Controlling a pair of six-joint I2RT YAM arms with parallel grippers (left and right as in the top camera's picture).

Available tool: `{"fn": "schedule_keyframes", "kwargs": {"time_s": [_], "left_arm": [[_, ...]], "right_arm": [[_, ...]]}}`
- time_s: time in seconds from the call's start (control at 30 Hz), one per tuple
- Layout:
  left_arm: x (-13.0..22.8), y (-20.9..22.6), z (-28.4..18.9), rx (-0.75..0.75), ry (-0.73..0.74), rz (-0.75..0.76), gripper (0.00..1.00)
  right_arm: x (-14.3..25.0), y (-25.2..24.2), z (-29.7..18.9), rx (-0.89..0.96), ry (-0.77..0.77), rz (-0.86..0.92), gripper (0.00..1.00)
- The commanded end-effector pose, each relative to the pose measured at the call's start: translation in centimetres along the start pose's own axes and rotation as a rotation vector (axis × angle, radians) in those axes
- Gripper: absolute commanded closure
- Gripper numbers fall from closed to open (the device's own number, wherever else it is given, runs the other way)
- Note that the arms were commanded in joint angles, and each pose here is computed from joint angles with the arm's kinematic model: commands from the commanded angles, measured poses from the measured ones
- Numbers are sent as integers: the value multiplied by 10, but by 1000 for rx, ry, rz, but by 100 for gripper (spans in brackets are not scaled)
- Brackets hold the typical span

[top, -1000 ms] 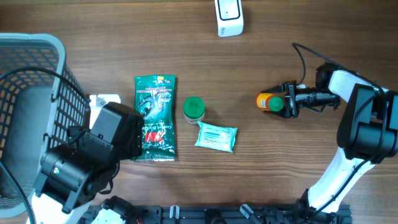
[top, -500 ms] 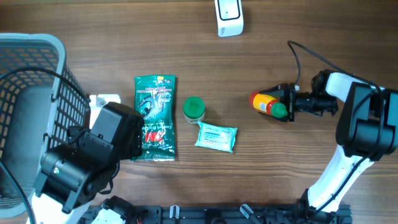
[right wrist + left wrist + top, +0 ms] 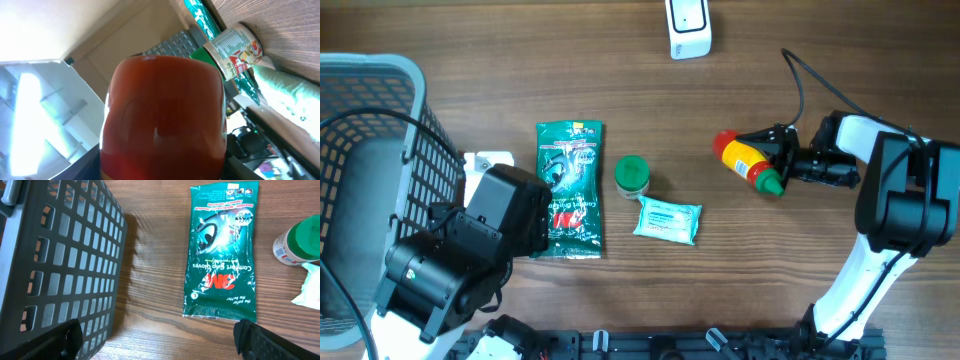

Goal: Scan the item barcode

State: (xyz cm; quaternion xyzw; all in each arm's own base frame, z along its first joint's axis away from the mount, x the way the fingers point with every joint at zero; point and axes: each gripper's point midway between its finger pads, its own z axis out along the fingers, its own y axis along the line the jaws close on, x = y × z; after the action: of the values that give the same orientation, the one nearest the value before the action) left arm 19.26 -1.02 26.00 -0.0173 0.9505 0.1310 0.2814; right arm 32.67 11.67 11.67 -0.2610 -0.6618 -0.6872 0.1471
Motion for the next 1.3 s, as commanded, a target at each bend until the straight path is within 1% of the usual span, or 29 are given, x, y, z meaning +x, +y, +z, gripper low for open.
{"fn": "schedule_keyframes", "kwargs": {"time_s": [0.0, 0.07, 0.13, 0.23, 0.3, 0.37, 0.4, 0.47, 0.53, 0.57, 0.7, 0.77, 0.87, 0.97, 1.1, 1.2, 1.27], "left_arm": [[1, 1, 1, -4, 4, -23, 0], [1, 1, 1, -4, 4, -23, 0], [1, 1, 1, -4, 4, -23, 0], [1, 1, 1, -4, 4, -23, 0], [1, 1, 1, -4, 4, -23, 0], [1, 1, 1, -4, 4, -23, 0], [1, 1, 1, -4, 4, -23, 0], [1, 1, 1, -4, 4, -23, 0], [1, 1, 1, -4, 4, -23, 0], [1, 1, 1, -4, 4, -23, 0], [1, 1, 1, -4, 4, -23, 0], [1, 1, 1, -4, 4, -23, 0], [1, 1, 1, -4, 4, -23, 0], [1, 1, 1, -4, 4, -22, 0], [1, 1, 1, -4, 4, -23, 0], [1, 1, 1, -4, 4, -23, 0], [1, 1, 1, -4, 4, -23, 0]], "right_arm": [[-3, -1, 5, 39, 19, -157, 72], [-7, 1, 4, 75, 22, -186, 72], [-13, 0, 3, 128, 21, -180, 73], [-33, -4, -1, 274, -20, -144, 75], [-57, -11, -14, 453, -137, -82, 78], [-69, -7, -26, 550, -247, -66, 78], [-71, 2, -29, 564, -288, -76, 78], [-72, 27, -32, 558, -354, -127, 78], [-72, 52, -38, 573, -463, -166, 77], [-74, 70, -44, 603, -576, -194, 76], [-72, 102, -44, 639, -768, -277, 74], [-73, 118, -29, 646, -837, -360, 73], [-80, 129, -2, 660, -905, -444, 72], [-86, 144, 23, 663, -1018, -541, 71], [-96, 169, 47, 639, -1236, -681, 71], [-112, 180, 63, 579, -1310, -749, 71], [-127, 185, 71, 527, -1325, -775, 71]]}}
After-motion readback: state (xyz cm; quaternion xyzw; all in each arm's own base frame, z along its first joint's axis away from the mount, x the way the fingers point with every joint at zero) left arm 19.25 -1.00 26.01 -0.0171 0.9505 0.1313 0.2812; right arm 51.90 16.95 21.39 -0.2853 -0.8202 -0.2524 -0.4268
